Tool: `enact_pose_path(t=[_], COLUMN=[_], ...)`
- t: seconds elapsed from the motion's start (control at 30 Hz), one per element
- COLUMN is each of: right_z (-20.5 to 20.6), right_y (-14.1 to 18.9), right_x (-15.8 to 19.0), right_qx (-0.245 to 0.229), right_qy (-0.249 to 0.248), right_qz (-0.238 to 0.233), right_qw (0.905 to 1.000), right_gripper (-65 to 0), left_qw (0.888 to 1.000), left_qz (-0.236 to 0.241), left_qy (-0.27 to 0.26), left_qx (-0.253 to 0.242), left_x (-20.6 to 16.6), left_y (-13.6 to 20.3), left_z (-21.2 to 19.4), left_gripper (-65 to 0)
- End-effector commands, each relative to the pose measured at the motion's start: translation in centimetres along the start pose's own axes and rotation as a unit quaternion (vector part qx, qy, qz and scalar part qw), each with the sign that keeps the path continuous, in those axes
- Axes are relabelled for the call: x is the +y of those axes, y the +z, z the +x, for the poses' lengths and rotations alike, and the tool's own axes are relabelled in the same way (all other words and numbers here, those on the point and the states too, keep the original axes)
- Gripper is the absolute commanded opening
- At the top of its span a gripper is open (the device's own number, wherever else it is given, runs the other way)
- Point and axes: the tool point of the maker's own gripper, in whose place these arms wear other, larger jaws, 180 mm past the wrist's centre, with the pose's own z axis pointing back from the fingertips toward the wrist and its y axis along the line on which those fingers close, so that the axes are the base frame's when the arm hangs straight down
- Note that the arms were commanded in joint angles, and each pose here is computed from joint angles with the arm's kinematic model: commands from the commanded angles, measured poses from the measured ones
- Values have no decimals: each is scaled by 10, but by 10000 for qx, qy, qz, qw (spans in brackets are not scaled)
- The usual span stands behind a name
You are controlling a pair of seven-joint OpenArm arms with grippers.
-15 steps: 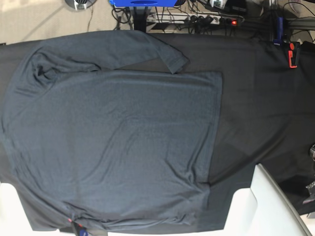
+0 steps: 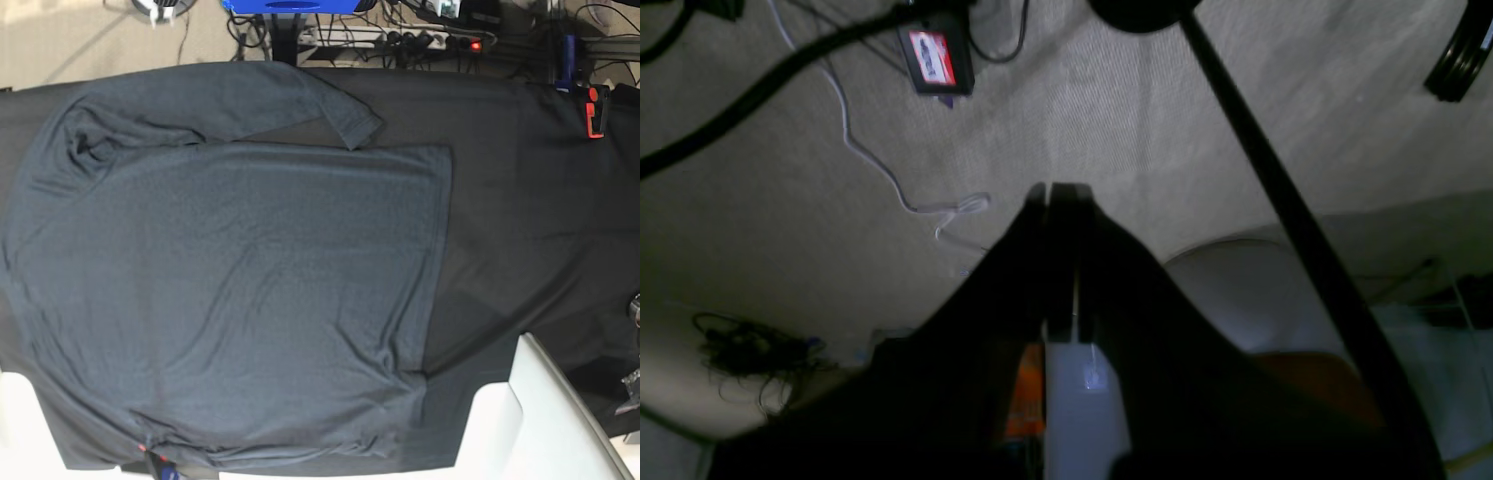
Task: Fold the T-shirt properly
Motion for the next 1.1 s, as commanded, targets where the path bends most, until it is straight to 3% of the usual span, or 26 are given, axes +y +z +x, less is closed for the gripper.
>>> enact_pose_path(t=[0.0,0.2,0.6,0.83,1.07], right_z=[-2,-1,-22,-20,5], right_y=[-2,-2,1,37,96], right_x=[-3,-1,3,-5,-8], right_qx=[-74,-841,-880,-1497,-1522], right_qy=[26,-20,33,76,92], right_qz=[-27,6,24,-62,-125], right_qw=[10000,9965,9961,9887,9882], right_gripper=[-650,-650,-650,-650,-650], left_qw=[10000,9999,10000,9968,9828], left_qz=[33,36,34,-73,-320], left_qy=[-7,-8,-16,-98,98], left_qx=[73,104,64,-795,-1815], left_x=[3,4,5,11,22], left_y=[0,1,3,33,91], left_z=[-7,-10,-14,1,39], left_gripper=[-650,-650,-650,-650,-650])
